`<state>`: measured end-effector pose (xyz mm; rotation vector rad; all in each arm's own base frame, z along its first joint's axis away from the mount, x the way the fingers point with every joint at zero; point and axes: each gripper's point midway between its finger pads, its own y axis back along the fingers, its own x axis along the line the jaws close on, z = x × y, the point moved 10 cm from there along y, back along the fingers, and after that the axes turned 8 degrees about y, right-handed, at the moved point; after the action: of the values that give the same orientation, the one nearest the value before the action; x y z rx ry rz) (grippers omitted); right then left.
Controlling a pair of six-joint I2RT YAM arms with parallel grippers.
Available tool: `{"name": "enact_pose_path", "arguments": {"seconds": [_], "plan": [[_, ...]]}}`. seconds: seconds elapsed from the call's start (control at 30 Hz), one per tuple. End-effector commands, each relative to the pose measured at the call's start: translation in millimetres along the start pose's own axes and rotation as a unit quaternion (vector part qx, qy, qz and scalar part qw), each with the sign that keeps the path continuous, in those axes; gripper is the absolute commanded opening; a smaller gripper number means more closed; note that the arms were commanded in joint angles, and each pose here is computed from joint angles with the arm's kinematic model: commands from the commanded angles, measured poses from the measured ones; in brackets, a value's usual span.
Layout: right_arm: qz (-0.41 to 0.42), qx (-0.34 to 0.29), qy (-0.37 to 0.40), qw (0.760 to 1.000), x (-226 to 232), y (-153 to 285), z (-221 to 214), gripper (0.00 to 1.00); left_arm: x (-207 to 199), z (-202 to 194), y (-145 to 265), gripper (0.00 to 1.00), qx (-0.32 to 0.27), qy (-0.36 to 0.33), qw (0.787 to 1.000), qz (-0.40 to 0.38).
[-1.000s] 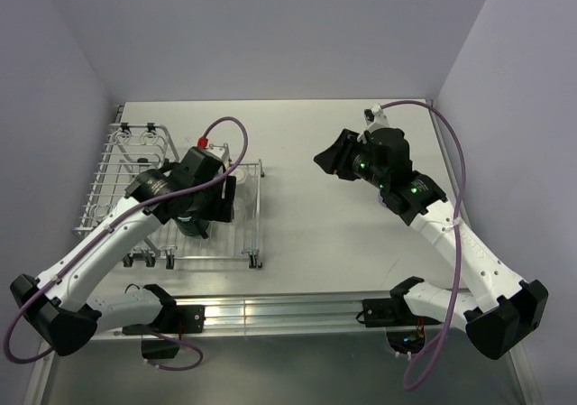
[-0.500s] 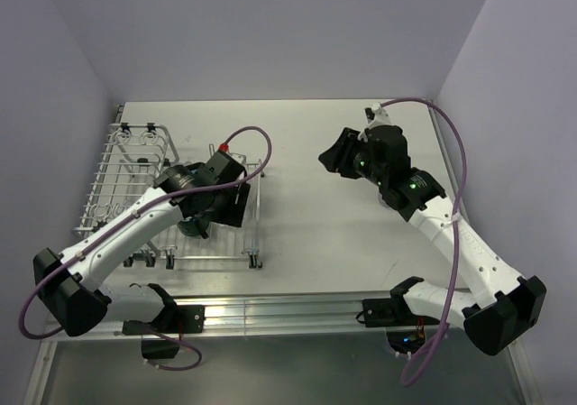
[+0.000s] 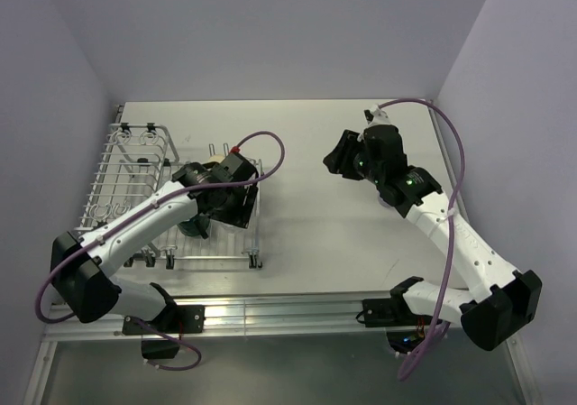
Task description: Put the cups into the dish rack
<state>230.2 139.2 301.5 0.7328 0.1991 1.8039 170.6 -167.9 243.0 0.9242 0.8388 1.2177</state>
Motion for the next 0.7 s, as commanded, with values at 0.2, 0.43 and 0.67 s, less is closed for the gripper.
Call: {"name": "enact_pose_path", "arguments": {"seconds": [0.2, 0.43, 0.67], "plan": [[-0.023, -0.021, 0.01, 0.999, -4, 0, 16, 0.52, -10, 9, -10, 0.05, -0.017, -0.013, 1.0, -0.02], [-0.036, -0.015, 0.012, 0.999, -9, -4, 15, 0.52, -14, 11, -19, 0.14, -0.01, -0.018, 1.0, -0.022], [-0.041, -0.008, 0.011, 0.999, -11, -7, 14, 0.52, -14, 11, -21, 0.59, -0.011, -0.019, 0.999, -0.023]]}}
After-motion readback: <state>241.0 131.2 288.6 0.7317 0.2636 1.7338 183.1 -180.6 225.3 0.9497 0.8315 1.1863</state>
